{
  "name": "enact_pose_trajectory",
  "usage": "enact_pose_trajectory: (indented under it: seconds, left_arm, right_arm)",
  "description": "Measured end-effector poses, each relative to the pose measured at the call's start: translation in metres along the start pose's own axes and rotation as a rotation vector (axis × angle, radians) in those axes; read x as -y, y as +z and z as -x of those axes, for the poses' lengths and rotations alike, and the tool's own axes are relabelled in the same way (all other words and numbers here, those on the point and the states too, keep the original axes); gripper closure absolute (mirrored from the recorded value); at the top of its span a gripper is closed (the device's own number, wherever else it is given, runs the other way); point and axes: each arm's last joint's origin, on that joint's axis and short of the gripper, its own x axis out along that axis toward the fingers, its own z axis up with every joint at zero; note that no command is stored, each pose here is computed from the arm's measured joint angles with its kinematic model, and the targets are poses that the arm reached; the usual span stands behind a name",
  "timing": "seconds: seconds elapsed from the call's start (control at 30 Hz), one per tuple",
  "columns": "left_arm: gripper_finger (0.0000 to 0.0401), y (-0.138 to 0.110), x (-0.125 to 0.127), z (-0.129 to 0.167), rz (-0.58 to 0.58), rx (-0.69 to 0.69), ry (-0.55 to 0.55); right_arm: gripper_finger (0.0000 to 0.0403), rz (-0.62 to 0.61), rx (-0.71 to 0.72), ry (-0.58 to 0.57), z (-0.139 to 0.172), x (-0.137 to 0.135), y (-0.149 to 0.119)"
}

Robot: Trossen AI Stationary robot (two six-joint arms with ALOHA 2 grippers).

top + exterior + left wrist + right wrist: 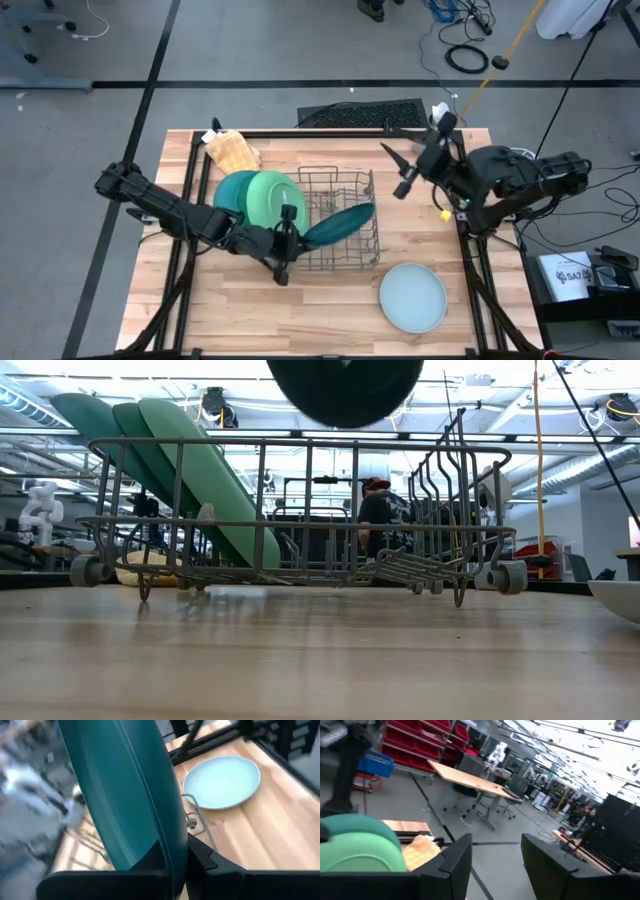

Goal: Sort dishes
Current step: Put the dark blue plate into the dishwasher rack

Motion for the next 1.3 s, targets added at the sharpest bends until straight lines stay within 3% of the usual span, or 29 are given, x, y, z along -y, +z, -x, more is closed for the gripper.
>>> enact_pose_trajectory:
  seconds: [0.23,0.5,0.7,0.77,0.87,1.07,1.3]
  left_arm:
    - [0.0376,-0.007,-0.016,-0.007,0.461,-0.036,0.053]
    - [0.0376,-0.013,-0.037,-0.013,0.924,-0.031,0.097]
    - [0.0376,-0.023,-0.049,-0.016,1.215,-0.073,0.133]
    - [0.0376,-0.027,-0.050,-0.016,1.276,-0.102,0.155]
    - [0.0376,-0.033,-0.050,-0.015,1.329,-0.157,0.194]
    - [0.0376,-0.035,-0.052,-0.016,1.407,-0.149,0.250]
    - [0.0373,-0.038,-0.052,-0.026,1.476,-0.141,0.263]
  right_arm:
    - [0.0263,0.035,0.005,0.086,0.012,-0.016,0.001]
    - [0.0286,0.105,-0.063,0.230,0.015,-0.080,-0.011]
    - [0.0307,0.237,-0.104,0.152,0.029,-0.130,-0.022]
    - [0.0315,0.325,-0.103,0.090,0.037,-0.139,-0.022]
    - [0.0326,0.352,-0.106,-0.008,0.052,-0.138,-0.020]
    - [0.0347,0.331,-0.083,0.021,0.080,-0.126,-0.022]
    - [0.0361,0.340,-0.072,-0.078,0.093,-0.119,-0.032]
